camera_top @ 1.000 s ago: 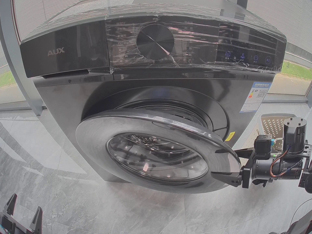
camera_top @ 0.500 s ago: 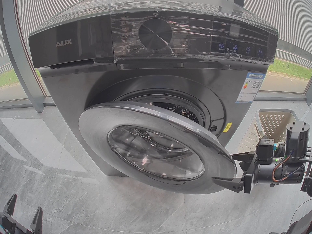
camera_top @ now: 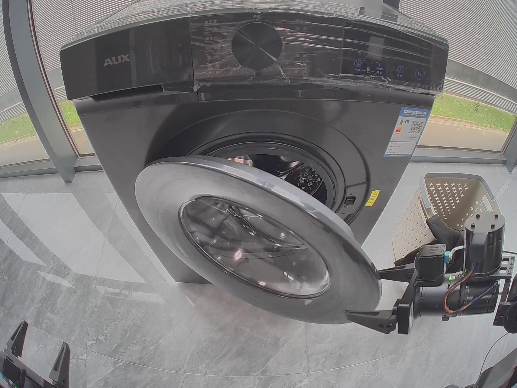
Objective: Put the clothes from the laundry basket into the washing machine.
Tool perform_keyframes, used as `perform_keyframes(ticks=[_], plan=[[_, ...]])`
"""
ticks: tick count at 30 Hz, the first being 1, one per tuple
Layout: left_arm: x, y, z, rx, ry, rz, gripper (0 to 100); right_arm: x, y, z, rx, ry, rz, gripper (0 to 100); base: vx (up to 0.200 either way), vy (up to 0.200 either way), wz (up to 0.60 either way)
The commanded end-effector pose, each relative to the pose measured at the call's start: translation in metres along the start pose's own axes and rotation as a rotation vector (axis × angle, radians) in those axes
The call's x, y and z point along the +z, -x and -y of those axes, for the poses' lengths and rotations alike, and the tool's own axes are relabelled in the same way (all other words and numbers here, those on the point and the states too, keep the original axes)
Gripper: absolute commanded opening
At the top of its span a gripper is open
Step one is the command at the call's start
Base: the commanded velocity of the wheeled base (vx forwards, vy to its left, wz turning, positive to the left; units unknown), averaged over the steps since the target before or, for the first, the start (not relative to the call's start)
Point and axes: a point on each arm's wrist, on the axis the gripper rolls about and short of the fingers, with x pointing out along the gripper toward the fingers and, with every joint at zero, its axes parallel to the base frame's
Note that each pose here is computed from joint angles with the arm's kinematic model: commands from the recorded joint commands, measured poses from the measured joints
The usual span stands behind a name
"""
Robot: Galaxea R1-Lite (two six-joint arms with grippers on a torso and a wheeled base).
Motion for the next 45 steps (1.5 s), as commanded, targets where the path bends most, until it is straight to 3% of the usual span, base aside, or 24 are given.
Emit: perform_keyframes(ticks=[1, 8, 13, 22, 27, 32, 36, 41, 45], plan=[[-0.005, 0.000, 0.000, 0.000, 0.001, 0.001, 100, 0.001, 0.004, 0.001, -0.012, -0.006, 0.014, 100, 0.000, 0.000, 0.00], [-0.005, 0.000, 0.000, 0.000, 0.001, -0.001, 100, 0.004, -0.004, 0.007, -0.028, -0.024, 0.007, 100, 0.000, 0.000, 0.00], [-0.005, 0.000, 0.000, 0.000, 0.001, -0.001, 100, 0.000, -0.011, -0.003, 0.023, -0.011, -0.023, 100, 0.000, 0.000, 0.00], [-0.005, 0.000, 0.000, 0.000, 0.001, 0.001, 100, -0.007, -0.003, -0.010, 0.048, -0.003, -0.019, 100, 0.000, 0.000, 0.00], [-0.005, 0.000, 0.000, 0.000, 0.001, 0.001, 100, -0.008, 0.017, -0.015, 0.054, -0.002, 0.028, 100, 0.000, 0.000, 0.00], [-0.005, 0.000, 0.000, 0.000, 0.001, 0.001, 100, -0.001, 0.039, -0.019, 0.057, -0.040, 0.115, 100, 0.000, 0.000, 0.00], [-0.005, 0.000, 0.000, 0.000, 0.001, 0.001, 100, 0.005, 0.046, -0.017, 0.034, -0.048, 0.161, 100, 0.000, 0.000, 0.00], [-0.005, 0.000, 0.000, 0.000, -0.001, 0.001, 100, 0.020, 0.048, -0.002, -0.040, -0.068, 0.213, 100, 0.000, 0.000, 0.00], [-0.005, 0.000, 0.000, 0.000, -0.001, -0.001, 100, 0.024, 0.042, 0.011, -0.076, -0.094, 0.204, 100, 0.000, 0.000, 0.00]])
